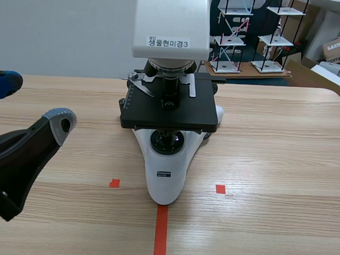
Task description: Point at the eyepiece
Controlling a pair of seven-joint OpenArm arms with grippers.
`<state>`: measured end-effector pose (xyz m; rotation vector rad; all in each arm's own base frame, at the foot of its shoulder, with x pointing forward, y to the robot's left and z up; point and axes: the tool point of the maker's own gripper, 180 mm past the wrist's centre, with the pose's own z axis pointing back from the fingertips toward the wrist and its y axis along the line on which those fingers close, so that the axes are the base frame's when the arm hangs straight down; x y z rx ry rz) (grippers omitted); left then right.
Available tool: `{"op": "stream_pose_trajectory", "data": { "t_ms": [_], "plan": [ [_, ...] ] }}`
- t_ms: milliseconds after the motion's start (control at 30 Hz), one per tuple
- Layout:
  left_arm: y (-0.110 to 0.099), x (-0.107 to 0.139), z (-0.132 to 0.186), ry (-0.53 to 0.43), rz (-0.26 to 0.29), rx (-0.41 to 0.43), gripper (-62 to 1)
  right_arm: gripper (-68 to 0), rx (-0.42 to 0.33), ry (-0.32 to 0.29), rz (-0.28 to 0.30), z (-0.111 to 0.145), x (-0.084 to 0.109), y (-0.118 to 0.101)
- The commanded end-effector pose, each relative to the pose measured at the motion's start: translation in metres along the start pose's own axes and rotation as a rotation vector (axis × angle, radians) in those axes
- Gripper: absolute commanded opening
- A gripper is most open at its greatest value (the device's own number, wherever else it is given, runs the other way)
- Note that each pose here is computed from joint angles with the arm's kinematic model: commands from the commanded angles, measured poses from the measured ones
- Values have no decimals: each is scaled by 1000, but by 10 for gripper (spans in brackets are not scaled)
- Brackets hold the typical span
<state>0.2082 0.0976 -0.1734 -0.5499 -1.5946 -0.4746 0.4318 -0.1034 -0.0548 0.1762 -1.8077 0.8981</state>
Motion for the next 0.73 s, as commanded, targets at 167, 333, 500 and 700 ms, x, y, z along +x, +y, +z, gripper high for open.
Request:
{"op": "stream_pose_trajectory", "data": {
  "t_ms": [167,333,500,700],
  "plan": [
    [-1,6,-1,-24,1,2,6,-660,-16,-34,22,0,15,-9],
    [-1,6,-1,-24,1,2,6,-660,-16,-34,22,0,15,-9],
    [-1,6,-1,-24,1,2,6,-660,-14,-29,17,1,12,-8],
    [-1,6,-1,-25,1,2,6,-660,-14,-28,17,1,12,-7]
  ]
}}
